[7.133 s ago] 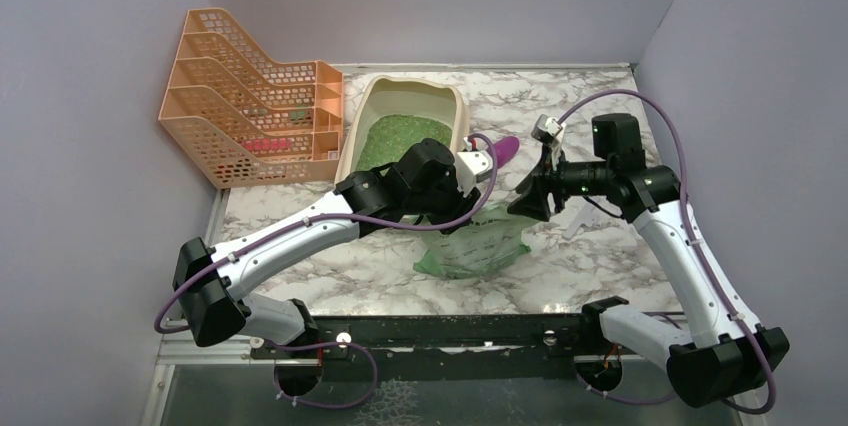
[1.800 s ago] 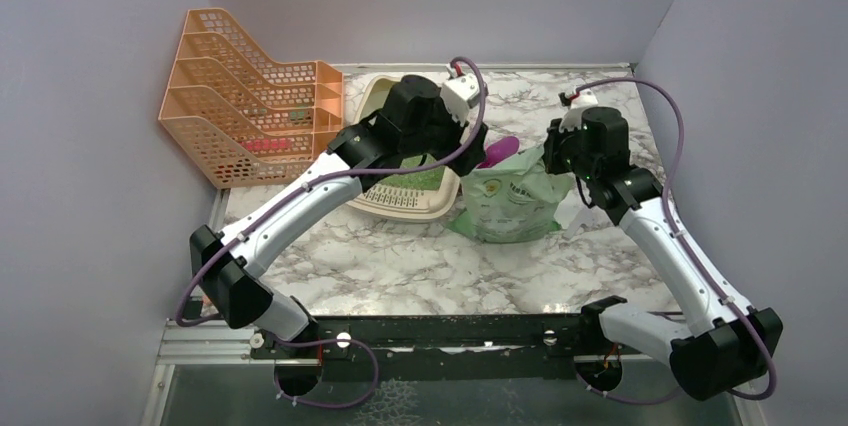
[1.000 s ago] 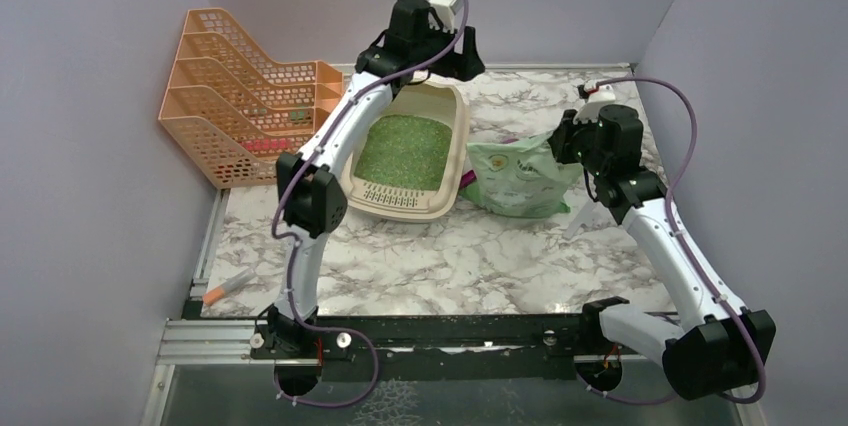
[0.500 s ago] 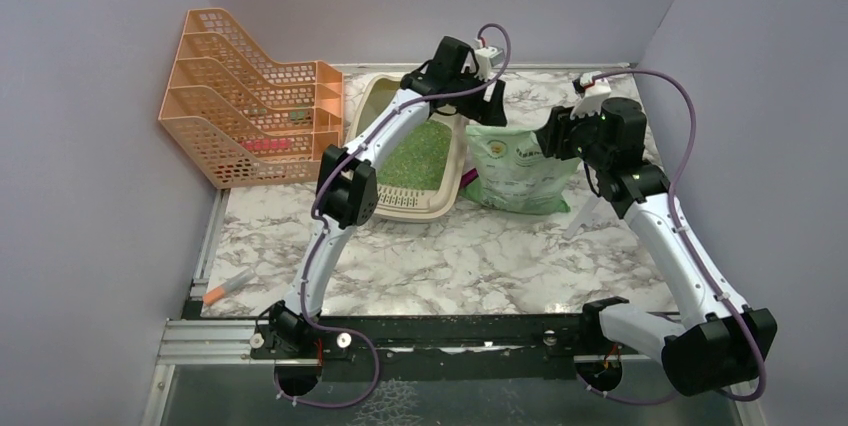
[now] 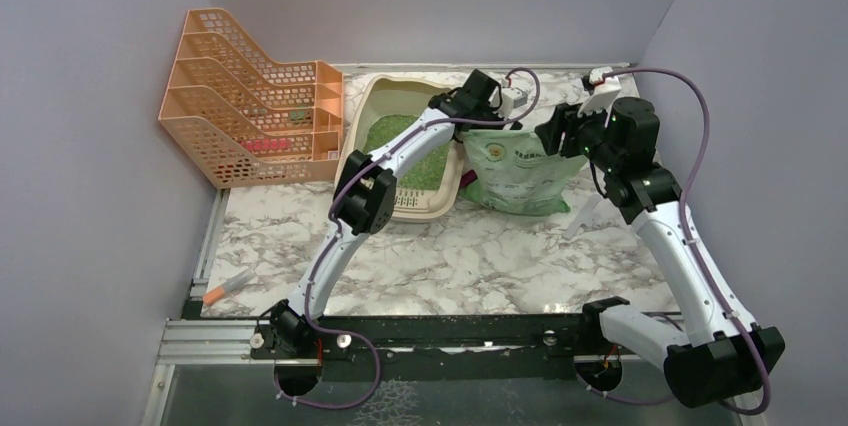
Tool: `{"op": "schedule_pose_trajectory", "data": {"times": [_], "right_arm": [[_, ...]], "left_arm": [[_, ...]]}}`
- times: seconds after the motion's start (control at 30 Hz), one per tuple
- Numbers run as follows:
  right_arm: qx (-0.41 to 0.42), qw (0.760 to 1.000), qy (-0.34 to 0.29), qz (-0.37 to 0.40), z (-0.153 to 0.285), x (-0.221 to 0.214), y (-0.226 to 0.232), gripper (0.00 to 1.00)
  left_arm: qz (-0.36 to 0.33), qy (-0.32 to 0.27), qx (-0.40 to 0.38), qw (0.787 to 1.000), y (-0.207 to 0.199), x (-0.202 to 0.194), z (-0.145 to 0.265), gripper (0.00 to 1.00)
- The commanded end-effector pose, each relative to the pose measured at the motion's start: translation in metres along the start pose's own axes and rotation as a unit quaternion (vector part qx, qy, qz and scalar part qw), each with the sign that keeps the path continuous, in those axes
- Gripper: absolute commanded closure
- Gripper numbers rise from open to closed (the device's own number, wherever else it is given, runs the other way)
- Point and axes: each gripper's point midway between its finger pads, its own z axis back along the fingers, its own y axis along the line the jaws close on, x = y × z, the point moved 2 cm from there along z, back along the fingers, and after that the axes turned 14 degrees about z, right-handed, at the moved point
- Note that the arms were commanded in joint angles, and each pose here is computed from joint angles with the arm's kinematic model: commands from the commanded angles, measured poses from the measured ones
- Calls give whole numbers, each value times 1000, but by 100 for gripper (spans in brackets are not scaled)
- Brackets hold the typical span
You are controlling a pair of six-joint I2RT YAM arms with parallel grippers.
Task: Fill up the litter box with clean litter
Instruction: Pick up the spatula from the center of the board.
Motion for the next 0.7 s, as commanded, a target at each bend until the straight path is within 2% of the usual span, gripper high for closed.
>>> {"op": "schedule_pose_trajectory", "data": {"times": [0.0, 0.27, 0.37, 0.47, 0.67], "right_arm": [[2, 999, -39, 10, 16, 28, 1, 42], [-53, 997, -60, 10, 33, 41, -15, 40], [-87, 994, -71, 11, 42, 47, -24, 37], [-99, 992, -80, 16, 49, 51, -27, 36], [-118, 990, -80, 20, 57, 53, -32, 36]], "left_arm": [[16, 74, 70, 995, 30, -48, -19, 22], [2, 114, 107, 988, 36, -79, -32, 22], [-14, 136, 104, 985, 27, -92, -33, 23], [-22, 132, 108, 985, 17, -92, -29, 21], [-26, 157, 149, 976, 33, -112, -37, 19]]}}
